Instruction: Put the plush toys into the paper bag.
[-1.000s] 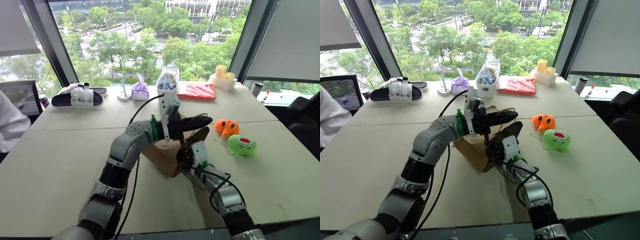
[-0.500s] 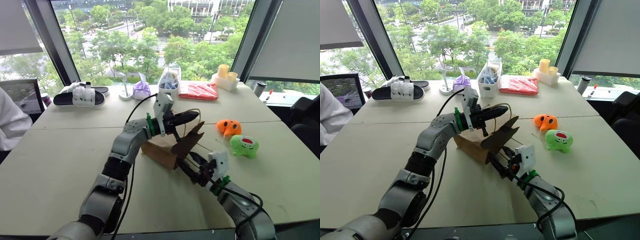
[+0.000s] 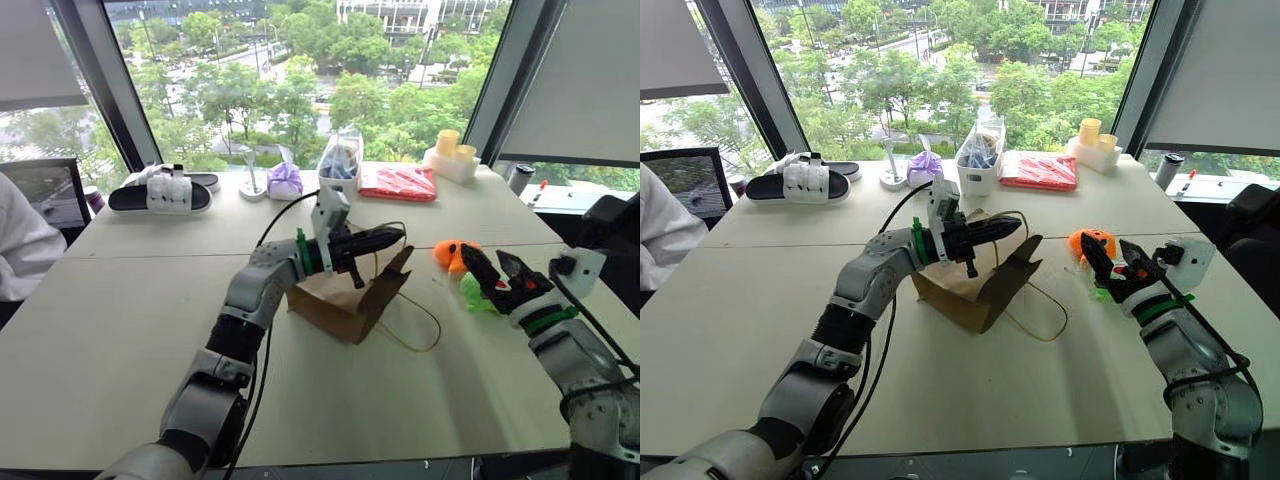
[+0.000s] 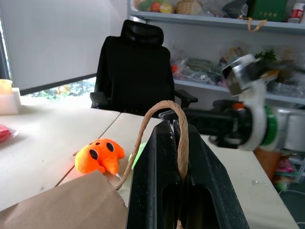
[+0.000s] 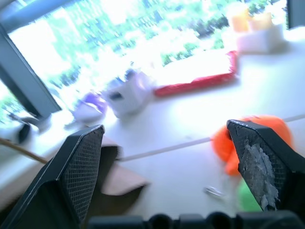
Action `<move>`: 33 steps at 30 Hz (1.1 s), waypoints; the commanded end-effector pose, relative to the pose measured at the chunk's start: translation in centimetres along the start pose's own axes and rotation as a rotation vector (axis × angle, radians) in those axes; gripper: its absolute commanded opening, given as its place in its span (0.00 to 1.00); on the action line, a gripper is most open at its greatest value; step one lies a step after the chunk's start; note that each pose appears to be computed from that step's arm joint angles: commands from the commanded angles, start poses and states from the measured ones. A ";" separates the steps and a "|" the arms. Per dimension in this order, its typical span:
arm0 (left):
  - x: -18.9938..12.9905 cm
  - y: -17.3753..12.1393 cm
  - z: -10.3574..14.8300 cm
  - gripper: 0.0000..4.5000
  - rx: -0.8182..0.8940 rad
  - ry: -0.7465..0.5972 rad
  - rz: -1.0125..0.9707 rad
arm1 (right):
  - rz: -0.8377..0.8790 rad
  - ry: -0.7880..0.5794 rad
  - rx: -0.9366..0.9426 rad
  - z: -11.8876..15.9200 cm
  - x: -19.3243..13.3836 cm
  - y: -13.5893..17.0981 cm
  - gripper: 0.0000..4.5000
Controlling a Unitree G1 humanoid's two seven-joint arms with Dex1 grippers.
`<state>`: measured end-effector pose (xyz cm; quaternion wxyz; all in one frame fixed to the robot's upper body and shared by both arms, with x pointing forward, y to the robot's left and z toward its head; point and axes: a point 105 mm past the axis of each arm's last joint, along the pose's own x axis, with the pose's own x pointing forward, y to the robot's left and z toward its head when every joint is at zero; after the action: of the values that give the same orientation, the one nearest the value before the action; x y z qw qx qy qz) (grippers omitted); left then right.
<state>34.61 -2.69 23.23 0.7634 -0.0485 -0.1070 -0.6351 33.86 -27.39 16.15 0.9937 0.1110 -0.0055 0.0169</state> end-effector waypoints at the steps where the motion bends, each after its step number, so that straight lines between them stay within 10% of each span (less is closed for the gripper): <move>1: 0.6 -1.0 0.9 0.00 0.036 -0.023 -0.033 | -0.180 0.078 -0.173 -0.9 1.3 -3.5 0.99; 7: 0.2 -0.9 1.1 0.00 0.040 -0.029 -0.007 | -0.237 0.280 -0.388 -4.0 2.3 -5.7 0.88; 16: -0.6 -0.3 2.2 0.00 0.038 -0.047 0.019 | -0.174 0.274 -0.409 -4.2 2.1 -5.3 0.00; 24: -1.0 -0.4 3.1 0.00 -0.024 -0.073 -0.023 | 0.247 -0.014 -0.266 4.1 0.1 1.9 0.00; 33: -0.8 -0.7 4.0 0.00 -0.060 -0.099 -0.059 | 0.596 0.137 -0.303 2.8 -2.6 8.8 0.00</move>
<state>34.07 -1.09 24.82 0.7506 -0.1021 -0.0958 -0.6457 31.25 -20.46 19.70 0.9536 -0.0279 0.0420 0.2967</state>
